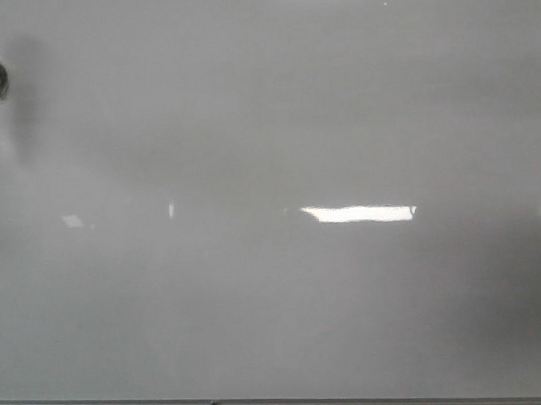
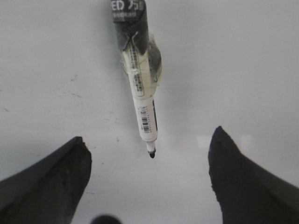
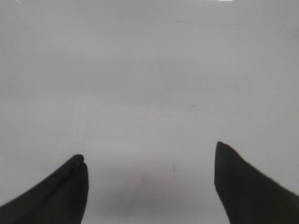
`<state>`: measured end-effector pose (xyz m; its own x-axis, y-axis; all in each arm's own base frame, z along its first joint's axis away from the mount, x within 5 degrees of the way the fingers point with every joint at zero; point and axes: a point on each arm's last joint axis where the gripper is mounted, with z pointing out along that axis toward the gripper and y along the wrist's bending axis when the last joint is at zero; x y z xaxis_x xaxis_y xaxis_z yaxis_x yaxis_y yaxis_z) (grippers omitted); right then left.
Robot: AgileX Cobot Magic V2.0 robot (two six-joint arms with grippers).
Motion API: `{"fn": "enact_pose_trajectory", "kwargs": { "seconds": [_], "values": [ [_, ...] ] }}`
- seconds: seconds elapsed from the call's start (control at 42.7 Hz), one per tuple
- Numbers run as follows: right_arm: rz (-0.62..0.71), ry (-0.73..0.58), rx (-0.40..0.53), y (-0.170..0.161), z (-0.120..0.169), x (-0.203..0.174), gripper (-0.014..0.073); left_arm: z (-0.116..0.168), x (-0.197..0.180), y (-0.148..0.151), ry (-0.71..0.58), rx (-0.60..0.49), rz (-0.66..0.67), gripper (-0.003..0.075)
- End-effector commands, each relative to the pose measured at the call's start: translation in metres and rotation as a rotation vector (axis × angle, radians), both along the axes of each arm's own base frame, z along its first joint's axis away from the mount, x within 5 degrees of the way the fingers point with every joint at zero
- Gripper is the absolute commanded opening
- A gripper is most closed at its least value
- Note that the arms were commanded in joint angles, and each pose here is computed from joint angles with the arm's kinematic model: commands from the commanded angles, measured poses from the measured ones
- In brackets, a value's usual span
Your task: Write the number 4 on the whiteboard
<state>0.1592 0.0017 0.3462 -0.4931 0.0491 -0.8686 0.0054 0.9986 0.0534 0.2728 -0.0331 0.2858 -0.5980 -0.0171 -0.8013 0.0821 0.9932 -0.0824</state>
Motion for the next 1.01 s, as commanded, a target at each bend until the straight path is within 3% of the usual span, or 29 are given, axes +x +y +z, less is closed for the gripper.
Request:
{"fn": "enact_pose_trajectory", "kwargs": {
  "seconds": [0.0, 0.491, 0.585, 0.819, 0.983],
  "values": [
    [0.003, -0.103, -0.021, 0.0, 0.017, 0.003, 0.058, 0.016, 0.018, -0.004, -0.111, -0.044, 0.014, 0.0513],
    [0.003, -0.103, -0.021, 0.0, 0.017, 0.003, 0.058, -0.01, 0.053, -0.007, -0.121, -0.039, 0.028, 0.0505],
    [0.003, -0.102, -0.021, 0.0, 0.017, 0.003, 0.058, -0.013, 0.054, -0.007, -0.117, -0.038, 0.028, 0.0449],
    [0.003, -0.102, -0.021, 0.0, 0.017, 0.003, 0.058, -0.016, 0.056, -0.008, -0.106, -0.037, 0.029, 0.0217],
    [0.003, -0.105, -0.021, 0.0, 0.017, 0.003, 0.058, -0.017, 0.055, -0.008, -0.087, -0.036, 0.026, 0.0113]
  ]
}}
